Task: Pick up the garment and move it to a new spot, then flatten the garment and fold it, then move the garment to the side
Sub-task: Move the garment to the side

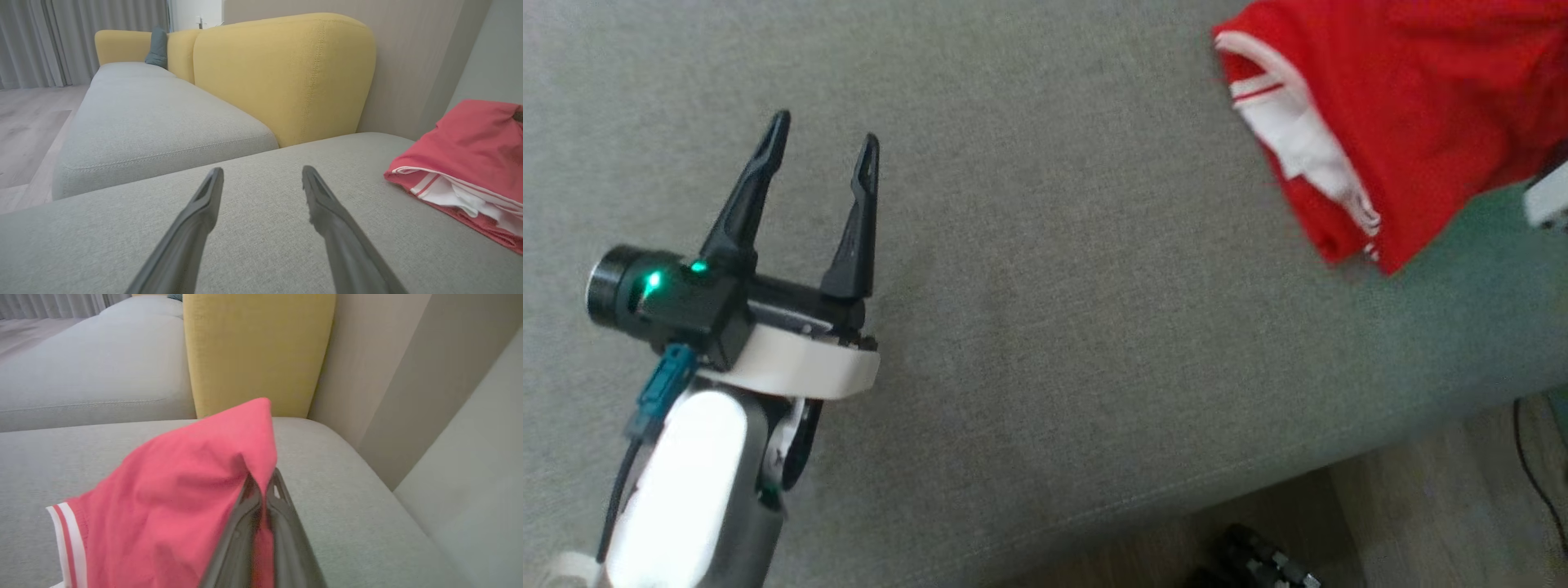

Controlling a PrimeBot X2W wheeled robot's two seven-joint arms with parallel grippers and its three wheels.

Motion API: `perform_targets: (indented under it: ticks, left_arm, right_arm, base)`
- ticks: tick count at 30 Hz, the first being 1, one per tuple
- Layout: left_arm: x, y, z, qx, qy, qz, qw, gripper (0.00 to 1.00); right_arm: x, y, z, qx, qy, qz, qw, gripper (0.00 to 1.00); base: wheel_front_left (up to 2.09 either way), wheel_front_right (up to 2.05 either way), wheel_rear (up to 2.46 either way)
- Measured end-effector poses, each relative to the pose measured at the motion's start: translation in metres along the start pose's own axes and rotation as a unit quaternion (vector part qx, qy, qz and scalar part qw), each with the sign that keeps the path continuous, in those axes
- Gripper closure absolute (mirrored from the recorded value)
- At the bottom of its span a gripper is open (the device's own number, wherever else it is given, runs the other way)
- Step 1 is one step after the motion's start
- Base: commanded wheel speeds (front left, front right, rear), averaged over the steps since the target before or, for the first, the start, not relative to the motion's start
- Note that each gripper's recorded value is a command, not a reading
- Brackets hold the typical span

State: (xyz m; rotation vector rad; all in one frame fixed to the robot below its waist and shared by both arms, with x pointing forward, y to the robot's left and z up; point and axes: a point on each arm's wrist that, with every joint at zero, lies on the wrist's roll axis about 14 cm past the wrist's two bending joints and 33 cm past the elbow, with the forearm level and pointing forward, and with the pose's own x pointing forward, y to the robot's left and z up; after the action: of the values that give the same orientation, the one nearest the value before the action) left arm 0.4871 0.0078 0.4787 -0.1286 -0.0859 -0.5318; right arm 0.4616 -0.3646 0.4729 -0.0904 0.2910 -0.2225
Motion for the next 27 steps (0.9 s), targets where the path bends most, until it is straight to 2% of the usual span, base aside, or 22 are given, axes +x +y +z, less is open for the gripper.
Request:
perform_targets:
  ticks: [15, 22, 23, 25, 27]
  left_arm:
    - [0.033, -0.002, -0.035, -0.016, 0.003, -0.036, 0.999, 0.00]
    - [0.040, 0.009, -0.055, -0.014, 0.012, -0.039, 0.999, 0.00]
    - [0.040, 0.011, -0.057, -0.014, 0.013, -0.038, 0.999, 0.00]
    - [0.039, 0.014, -0.061, -0.013, 0.017, -0.035, 0.999, 0.00]
    - [0.038, 0.017, -0.063, -0.011, 0.021, -0.032, 0.999, 0.00]
  right_arm:
    - [0.018, -0.064, -0.018, -0.059, 0.027, -0.098, 0.993, 1.00]
    - [0.037, -0.070, -0.039, -0.085, 0.041, -0.127, 0.987, 0.99]
    - [0.039, -0.069, -0.044, -0.085, 0.045, -0.130, 0.987, 0.81]
    - [0.042, -0.069, -0.055, -0.080, 0.057, -0.137, 0.986, 0.56]
    - [0.043, -0.070, -0.065, -0.077, 0.068, -0.143, 0.984, 0.23]
  base:
    - [0.00, 0.00, 0.00]
    - [0.00, 0.00, 0.00]
    - [0.00, 0.00, 0.00]
    - [0.00, 0.00, 0.00]
    - [0.00, 0.00, 0.00]
